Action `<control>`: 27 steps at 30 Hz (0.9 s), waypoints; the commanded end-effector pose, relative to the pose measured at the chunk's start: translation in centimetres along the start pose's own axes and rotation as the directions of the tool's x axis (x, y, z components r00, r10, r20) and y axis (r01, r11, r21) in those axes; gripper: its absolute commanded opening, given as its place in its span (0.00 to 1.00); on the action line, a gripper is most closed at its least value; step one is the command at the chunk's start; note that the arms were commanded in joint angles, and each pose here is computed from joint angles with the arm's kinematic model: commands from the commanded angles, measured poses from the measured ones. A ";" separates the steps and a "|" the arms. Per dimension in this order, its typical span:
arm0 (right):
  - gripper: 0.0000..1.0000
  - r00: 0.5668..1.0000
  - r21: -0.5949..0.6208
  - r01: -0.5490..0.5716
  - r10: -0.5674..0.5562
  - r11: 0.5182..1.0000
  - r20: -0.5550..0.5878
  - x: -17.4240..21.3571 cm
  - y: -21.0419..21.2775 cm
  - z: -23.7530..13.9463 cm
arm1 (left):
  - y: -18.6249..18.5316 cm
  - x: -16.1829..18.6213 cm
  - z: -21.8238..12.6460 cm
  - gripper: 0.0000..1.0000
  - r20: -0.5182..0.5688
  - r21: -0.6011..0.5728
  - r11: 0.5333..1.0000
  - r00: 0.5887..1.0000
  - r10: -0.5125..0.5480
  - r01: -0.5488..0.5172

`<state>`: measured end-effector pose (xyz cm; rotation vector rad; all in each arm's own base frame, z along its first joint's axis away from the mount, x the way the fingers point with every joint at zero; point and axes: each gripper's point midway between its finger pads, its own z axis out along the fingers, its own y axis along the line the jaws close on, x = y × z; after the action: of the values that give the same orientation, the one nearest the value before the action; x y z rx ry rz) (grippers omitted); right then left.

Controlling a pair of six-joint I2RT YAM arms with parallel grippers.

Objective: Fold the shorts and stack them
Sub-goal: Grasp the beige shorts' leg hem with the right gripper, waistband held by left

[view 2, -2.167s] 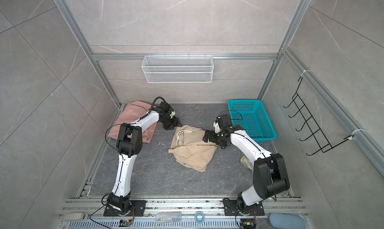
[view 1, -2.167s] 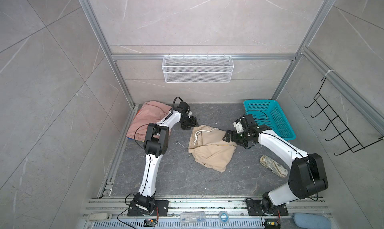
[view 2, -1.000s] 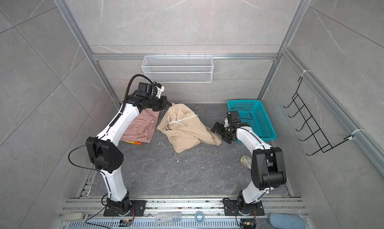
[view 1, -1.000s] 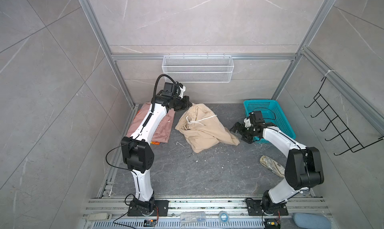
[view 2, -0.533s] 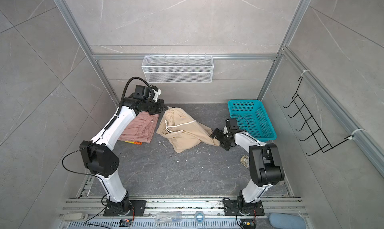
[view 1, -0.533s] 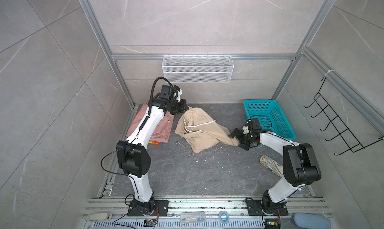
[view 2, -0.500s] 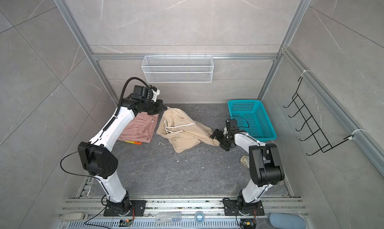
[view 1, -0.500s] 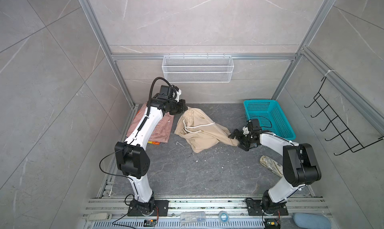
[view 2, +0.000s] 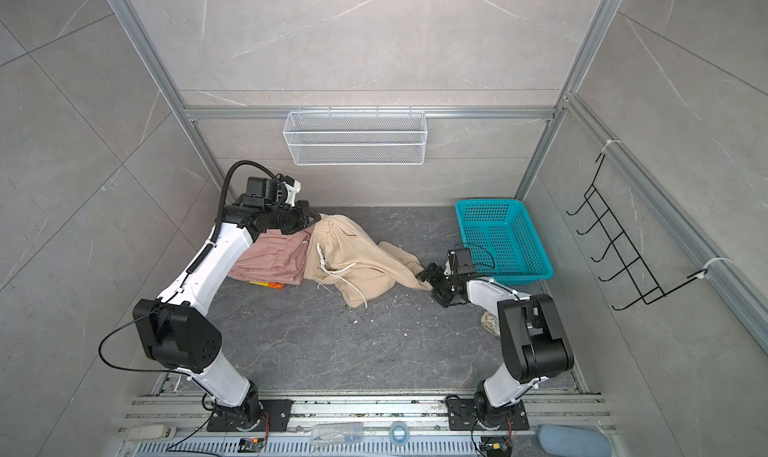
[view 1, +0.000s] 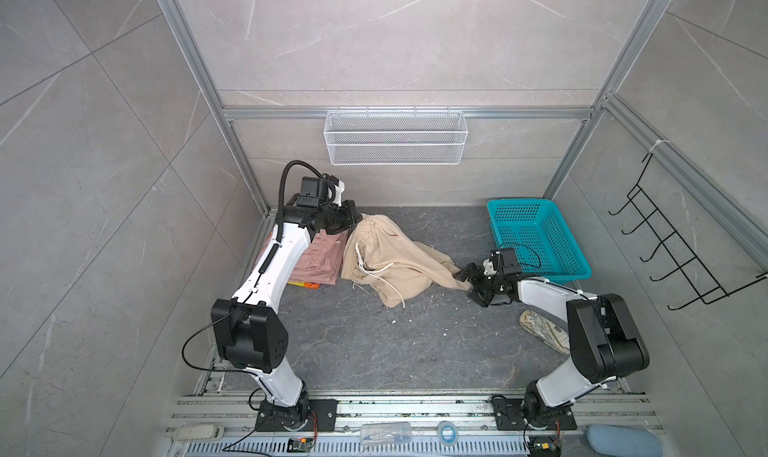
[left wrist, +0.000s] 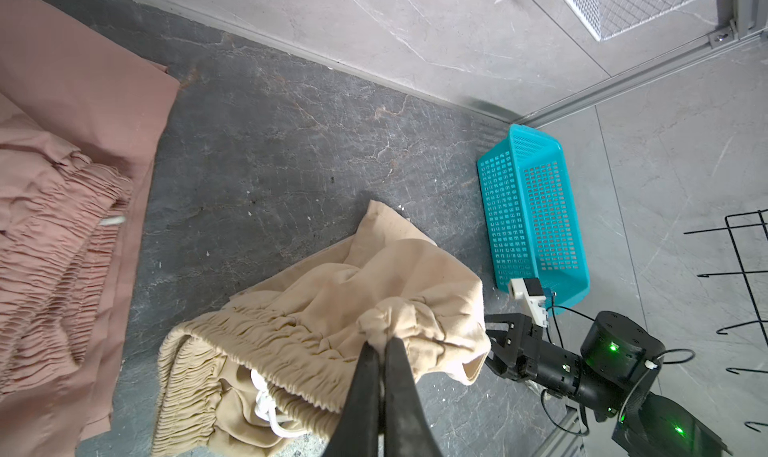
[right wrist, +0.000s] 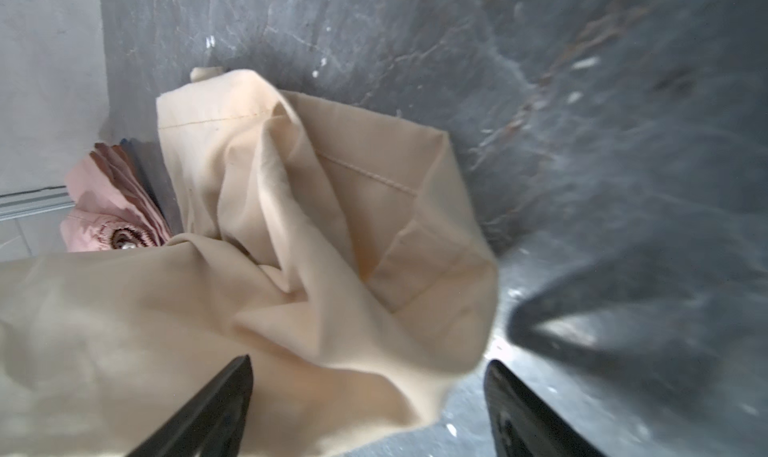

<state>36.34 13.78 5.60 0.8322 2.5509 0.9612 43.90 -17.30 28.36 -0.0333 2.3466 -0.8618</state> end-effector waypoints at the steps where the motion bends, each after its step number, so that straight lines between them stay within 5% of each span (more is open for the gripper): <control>1: 0.80 0.999 -0.036 -0.042 0.043 0.998 0.006 0.1 0.9 1.6 | -2.4 -1.8 -3.2 0.00 0.095 0.059 0.998 0.995 0.028 -0.034; 3: 0.69 0.999 -0.039 -0.044 0.044 0.998 0.005 0.4 1.3 2.1 | -2.0 -2.0 -3.7 0.00 0.108 0.052 0.998 0.994 0.015 -0.020; 8: 0.14 0.998 -0.036 -0.006 0.009 0.999 0.064 -0.7 2.8 1.1 | -1.0 -2.8 -4.8 0.00 0.143 0.069 0.997 0.989 -0.046 0.036; 10: 0.05 0.992 -0.014 0.053 -0.051 0.998 0.112 -2.4 4.6 -0.7 | -0.7 -3.6 -5.2 0.00 0.162 0.108 0.991 0.982 -0.094 0.078; 18: 0.02 0.865 0.070 0.315 -0.317 0.947 0.389 -10.3 14.8 -14.1 | 0.0 -8.1 -8.0 0.00 0.243 0.269 0.946 0.937 -0.250 0.182; 22: 0.03 0.881 0.080 0.346 -0.353 0.935 0.315 -7.9 14.1 -12.1 | 3.5 -7.9 -8.5 0.00 0.277 0.237 0.936 0.905 -0.322 0.260; 27: 0.07 0.921 0.131 0.342 -0.360 0.931 0.150 -2.7 9.3 -5.2 | 9.4 -2.9 -5.8 0.00 0.235 0.157 0.907 0.877 -0.419 0.391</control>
<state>42.48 15.16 24.87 0.3909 2.2517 0.7505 44.91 -7.40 29.12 -0.5160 2.0972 -1.1244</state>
